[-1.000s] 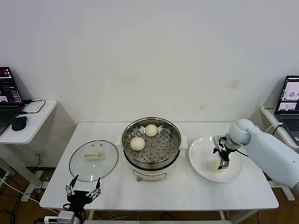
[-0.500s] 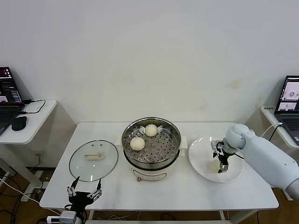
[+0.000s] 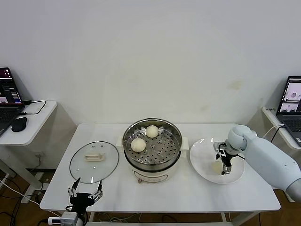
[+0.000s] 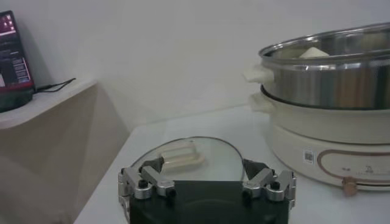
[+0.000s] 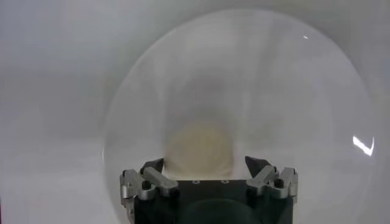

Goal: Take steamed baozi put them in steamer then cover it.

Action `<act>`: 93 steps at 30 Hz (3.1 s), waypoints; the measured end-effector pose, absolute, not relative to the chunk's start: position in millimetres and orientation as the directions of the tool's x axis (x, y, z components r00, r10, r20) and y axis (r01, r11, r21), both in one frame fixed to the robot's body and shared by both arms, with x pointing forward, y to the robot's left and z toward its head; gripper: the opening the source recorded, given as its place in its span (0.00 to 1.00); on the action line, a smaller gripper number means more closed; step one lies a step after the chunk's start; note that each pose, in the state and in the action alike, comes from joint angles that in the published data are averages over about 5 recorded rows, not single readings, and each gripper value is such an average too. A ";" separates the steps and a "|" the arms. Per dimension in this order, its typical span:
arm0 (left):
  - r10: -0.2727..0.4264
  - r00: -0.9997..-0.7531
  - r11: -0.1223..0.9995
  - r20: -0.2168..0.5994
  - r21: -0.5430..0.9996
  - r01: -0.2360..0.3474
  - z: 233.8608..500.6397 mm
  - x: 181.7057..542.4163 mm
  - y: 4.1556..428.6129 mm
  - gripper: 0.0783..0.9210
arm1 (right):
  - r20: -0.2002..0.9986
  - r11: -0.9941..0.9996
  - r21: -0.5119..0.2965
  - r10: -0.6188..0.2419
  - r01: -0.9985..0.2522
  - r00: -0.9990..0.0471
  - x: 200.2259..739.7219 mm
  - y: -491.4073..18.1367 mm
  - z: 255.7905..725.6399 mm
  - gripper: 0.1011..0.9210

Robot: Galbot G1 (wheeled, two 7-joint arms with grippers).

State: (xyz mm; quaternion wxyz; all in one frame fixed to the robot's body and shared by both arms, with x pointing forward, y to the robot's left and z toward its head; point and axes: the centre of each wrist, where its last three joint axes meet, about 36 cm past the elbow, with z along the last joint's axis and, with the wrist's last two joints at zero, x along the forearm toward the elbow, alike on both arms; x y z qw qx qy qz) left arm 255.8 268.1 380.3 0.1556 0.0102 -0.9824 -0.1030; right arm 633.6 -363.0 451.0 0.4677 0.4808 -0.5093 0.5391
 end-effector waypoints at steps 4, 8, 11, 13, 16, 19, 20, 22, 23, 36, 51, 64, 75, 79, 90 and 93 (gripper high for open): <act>-0.052 -0.951 0.979 0.305 0.205 0.012 380.0 255.2 267.9 0.88 | 0.996 -0.042 -0.092 0.016 -0.995 -0.093 633.6 -364.2 450.8 0.76; -0.053 -0.951 0.979 0.305 0.206 0.012 379.9 255.1 268.0 0.88 | 0.996 -0.034 -0.082 0.014 -0.996 -0.083 633.6 -367.5 450.7 0.67; -0.053 -0.952 0.978 0.303 0.206 0.011 380.6 255.6 268.2 0.88 | 0.997 -0.024 -0.074 0.011 -0.997 -0.075 634.2 -370.8 452.0 0.64; -0.053 -0.952 0.978 0.301 0.207 0.011 381.1 256.1 268.5 0.88 | 0.997 -0.020 -0.071 0.009 -0.997 -0.071 634.8 -372.7 454.3 0.63; -0.053 -0.953 0.978 0.299 0.208 0.011 381.5 256.7 268.5 0.88 | 0.998 -0.014 -0.069 0.003 -0.998 -0.069 636.1 -375.1 460.8 0.62; -0.052 -0.953 0.978 0.298 0.207 0.011 381.5 257.2 267.8 0.88 | 0.997 -0.008 -0.071 -0.011 -0.997 -0.071 638.3 -376.7 470.7 0.62; -0.052 -0.953 0.978 0.297 0.206 0.010 381.6 257.4 267.6 0.88 | 0.997 -0.008 -0.072 -0.017 -0.997 -0.072 639.3 -376.9 475.0 0.62; -0.054 -0.954 0.978 0.295 0.207 0.009 381.8 257.8 267.5 0.88 | 0.996 -0.009 -0.078 -0.030 -0.997 -0.078 642.0 -376.8 485.6 0.63; -0.055 -0.954 0.978 0.294 0.208 0.008 382.0 258.1 267.5 0.88 | 0.996 -0.011 -0.083 -0.037 -0.997 -0.082 643.7 -376.3 491.9 0.63; -0.067 -0.960 0.978 0.273 0.208 -0.009 385.8 262.9 269.7 0.88 | 0.971 -0.186 -0.172 -0.199 -0.967 -0.134 689.2 -328.3 622.0 0.63; -0.089 -0.960 0.975 0.267 0.221 -0.028 388.6 259.0 276.7 0.88 | 0.942 -0.651 -0.275 -0.328 -0.707 -0.064 718.7 -207.2 709.2 0.63; -0.101 -0.961 0.974 0.256 0.221 -0.043 393.5 254.0 274.0 0.88 | 0.956 -0.896 -0.275 -0.294 -0.349 0.002 690.3 -119.5 696.7 0.64; -0.106 -0.961 0.976 0.256 0.214 -0.051 392.8 252.8 271.4 0.88 | 0.971 -0.965 -0.239 -0.239 -0.109 -0.013 669.2 -78.6 665.2 0.64; -0.107 -0.962 0.976 0.252 0.212 -0.053 393.0 254.3 271.3 0.88 | 0.975 -0.973 -0.224 -0.223 -0.048 -0.018 661.1 -69.1 653.0 0.64; -0.102 -0.963 0.978 0.251 0.204 -0.050 391.9 256.5 270.0 0.88 | 0.983 -0.982 -0.186 -0.186 0.022 -0.008 648.7 -50.0 618.0 0.64; -0.099 -0.963 0.978 0.251 0.202 -0.048 392.2 256.5 269.4 0.88 | 0.984 -0.983 -0.179 -0.180 0.029 -0.008 648.0 -46.7 611.3 0.64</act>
